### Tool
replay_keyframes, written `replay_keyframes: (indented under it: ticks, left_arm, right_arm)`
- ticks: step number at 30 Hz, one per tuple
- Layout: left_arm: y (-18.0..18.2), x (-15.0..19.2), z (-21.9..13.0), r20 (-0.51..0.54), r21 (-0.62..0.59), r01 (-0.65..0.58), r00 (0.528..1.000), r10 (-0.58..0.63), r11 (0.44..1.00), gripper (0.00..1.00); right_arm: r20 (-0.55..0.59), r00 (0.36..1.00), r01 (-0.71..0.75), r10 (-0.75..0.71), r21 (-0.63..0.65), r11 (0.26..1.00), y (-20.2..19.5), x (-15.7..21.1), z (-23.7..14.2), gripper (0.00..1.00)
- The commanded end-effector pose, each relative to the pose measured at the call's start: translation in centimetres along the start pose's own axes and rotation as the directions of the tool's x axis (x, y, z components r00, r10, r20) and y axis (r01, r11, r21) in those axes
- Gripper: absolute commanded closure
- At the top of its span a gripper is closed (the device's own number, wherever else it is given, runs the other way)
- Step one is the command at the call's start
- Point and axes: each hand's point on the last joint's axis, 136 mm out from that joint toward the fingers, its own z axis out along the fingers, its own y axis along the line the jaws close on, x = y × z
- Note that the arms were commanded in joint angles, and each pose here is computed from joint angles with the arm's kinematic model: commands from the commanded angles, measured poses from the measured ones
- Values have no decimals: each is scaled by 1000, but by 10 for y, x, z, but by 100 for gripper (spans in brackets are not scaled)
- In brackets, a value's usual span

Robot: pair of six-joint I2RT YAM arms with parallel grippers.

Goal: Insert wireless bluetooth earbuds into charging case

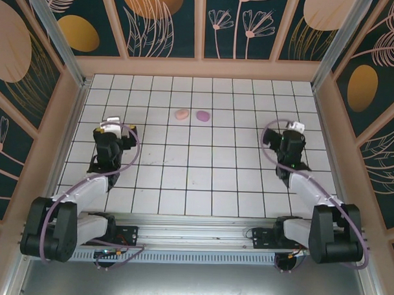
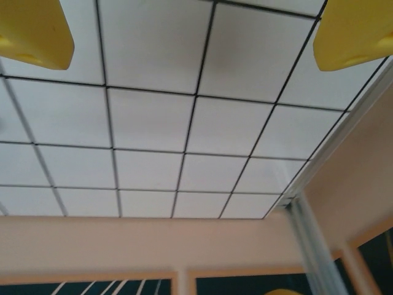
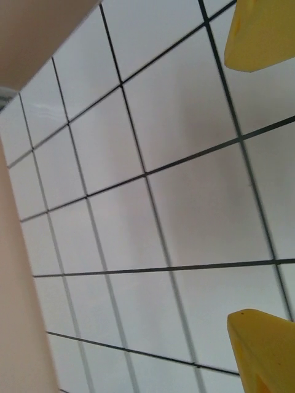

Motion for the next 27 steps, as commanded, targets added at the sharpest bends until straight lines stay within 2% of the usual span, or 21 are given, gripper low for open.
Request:
replay_keyframes:
  ticks: [1,8,11,14,16,21,27]
  left_arm:
    - [3,-28,-7,192,2,43,980,-42,999,1]
    - [8,-12,-8,251,0,34,967,-33,999,1]
    - [16,-9,-8,257,-3,70,964,-67,998,1]
    - [8,-5,-3,256,35,43,965,-51,998,1]
    - [6,-2,3,222,48,37,974,-47,998,1]
    - [13,2,20,158,50,73,984,-81,996,1]
    - [13,1,20,162,51,74,983,-81,996,1]
  right_arm:
    - [238,969,79,-62,-63,995,11,-44,-5,1]
    - [336,941,77,-39,-98,992,8,-38,-3,1]
    - [315,949,51,-14,-109,993,1,-28,7,1]
    - [315,949,34,4,-115,993,-3,-20,14,1]
    - [267,963,13,16,-104,995,-6,-18,24,1]
    - [270,963,14,13,-100,995,-6,-18,23,1]
    - [262,965,28,4,-118,993,-3,-17,24,1]
